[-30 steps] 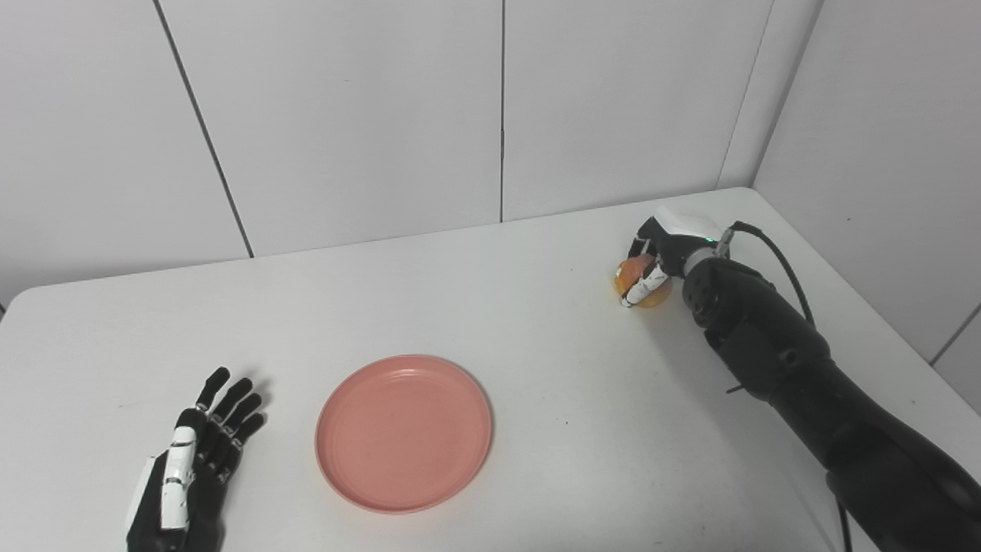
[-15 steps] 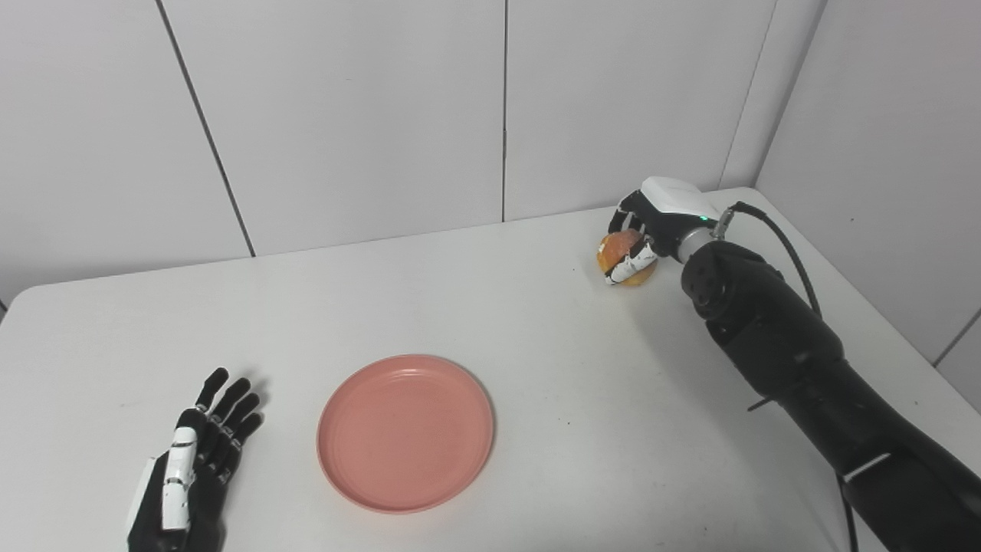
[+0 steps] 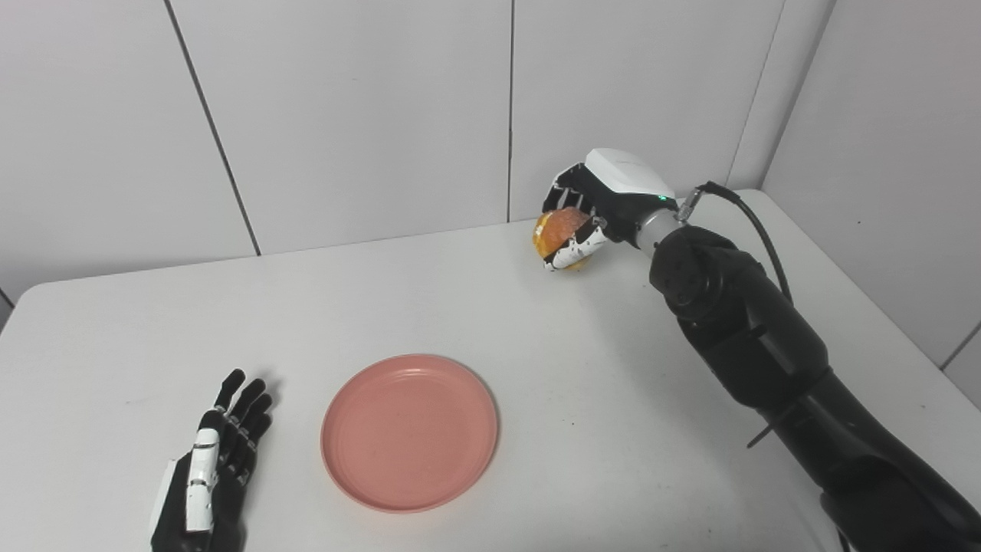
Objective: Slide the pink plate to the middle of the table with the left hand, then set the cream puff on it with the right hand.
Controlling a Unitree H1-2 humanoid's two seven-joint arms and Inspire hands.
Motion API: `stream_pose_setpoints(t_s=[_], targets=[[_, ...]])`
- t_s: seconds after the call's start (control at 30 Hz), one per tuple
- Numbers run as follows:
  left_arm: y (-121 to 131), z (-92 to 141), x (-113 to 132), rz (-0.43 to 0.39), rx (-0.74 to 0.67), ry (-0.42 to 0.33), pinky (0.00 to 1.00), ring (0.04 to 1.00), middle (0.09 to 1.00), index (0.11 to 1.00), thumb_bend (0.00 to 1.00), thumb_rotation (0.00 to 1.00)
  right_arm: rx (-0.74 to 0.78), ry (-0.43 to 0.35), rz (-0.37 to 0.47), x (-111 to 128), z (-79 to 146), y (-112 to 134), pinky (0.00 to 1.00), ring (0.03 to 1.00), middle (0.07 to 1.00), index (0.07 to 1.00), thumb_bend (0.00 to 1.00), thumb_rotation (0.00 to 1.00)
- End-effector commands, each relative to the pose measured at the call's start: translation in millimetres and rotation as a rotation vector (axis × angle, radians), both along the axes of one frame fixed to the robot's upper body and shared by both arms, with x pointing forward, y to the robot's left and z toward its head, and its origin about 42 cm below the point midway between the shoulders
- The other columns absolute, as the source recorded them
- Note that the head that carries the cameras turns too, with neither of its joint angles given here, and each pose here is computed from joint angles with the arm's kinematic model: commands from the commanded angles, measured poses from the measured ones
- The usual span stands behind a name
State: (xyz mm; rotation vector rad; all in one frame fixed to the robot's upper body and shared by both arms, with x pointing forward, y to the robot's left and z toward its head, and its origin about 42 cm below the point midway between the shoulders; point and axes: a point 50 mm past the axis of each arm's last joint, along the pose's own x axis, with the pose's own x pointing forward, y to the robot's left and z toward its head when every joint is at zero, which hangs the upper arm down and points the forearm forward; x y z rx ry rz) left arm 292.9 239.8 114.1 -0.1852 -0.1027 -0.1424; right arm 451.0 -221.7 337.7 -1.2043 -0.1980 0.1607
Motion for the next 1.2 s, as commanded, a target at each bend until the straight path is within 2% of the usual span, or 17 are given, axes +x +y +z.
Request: stream_pose_setpoints(t_s=[0.0,0.1,0.2,0.23,0.27,0.33,0.43,0.53,0.57,0.63,0.77,0.83,1.17], targets=[[-11,-17,-10,0.0,-0.014,0.073,0.96,0.938,0.935,0.925,0.4,1.0,0.005,-0.089,0.068,-5,29,12,0.42,0.479,0.486,0.49,0.53,0.0],[-17,-17,-10,-0.002,-0.01,0.065,0.95,0.929,0.93,0.918,0.41,1.0,0.013,-0.089,0.15,-17,29,33,0.39,0.456,0.469,0.504,0.53,0.0],[-22,-17,-10,-0.003,-0.011,0.064,0.95,0.929,0.929,0.92,0.42,1.0,0.013,-0.106,0.212,-28,28,50,0.41,0.458,0.473,0.503,0.53,0.0],[-24,-17,-10,0.0,-0.011,0.064,0.95,0.926,0.926,0.918,0.42,1.0,0.007,-0.115,0.226,-33,28,57,0.43,0.466,0.476,0.503,0.53,0.0],[-26,-17,-10,0.003,-0.009,0.063,0.95,0.925,0.925,0.918,0.42,1.0,0.003,-0.122,0.241,-36,27,63,0.51,0.49,0.48,0.498,0.53,0.0],[-29,-16,-10,0.009,-0.004,0.062,0.94,0.921,0.922,0.917,0.42,1.0,0.003,-0.124,0.265,-40,26,69,0.55,0.501,0.482,0.496,0.53,0.0],[-35,-14,-11,0.022,0.004,0.061,0.92,0.906,0.914,0.906,0.42,1.0,0.004,-0.111,0.318,-48,21,83,0.41,0.449,0.466,0.51,0.53,0.0],[-41,-12,-12,0.029,0.003,0.062,0.92,0.902,0.908,0.9,0.42,1.0,-0.008,-0.104,0.365,-54,16,93,0.4,0.443,0.46,0.516,0.53,0.0],[-43,-12,-12,0.031,0.008,0.061,0.92,0.901,0.908,0.898,0.42,1.0,-0.015,-0.103,0.376,-56,14,96,0.42,0.467,0.469,0.506,0.53,0.0],[-47,-10,-12,0.035,0.014,0.059,0.92,0.9,0.906,0.893,0.43,1.0,-0.016,-0.096,0.395,-59,10,101,0.59,0.567,0.495,0.485,0.53,0.0],[-53,-8,-12,0.038,0.018,0.053,0.91,0.899,0.903,0.887,0.43,1.0,0.013,-0.065,0.438,-64,4,109,0.38,0.42,0.447,0.517,0.53,0.0],[-57,-6,-12,0.041,0.015,0.049,0.91,0.899,0.903,0.887,0.42,1.0,0.018,-0.047,0.456,-68,-2,116,0.34,0.397,0.445,0.524,0.53,0.0],[-66,0,-11,0.062,-0.002,0.038,0.91,0.9,0.901,0.893,0.42,1.0,-0.031,0.045,0.512,-68,-36,136,0.35,0.411,0.448,0.523,0.53,0.0]])
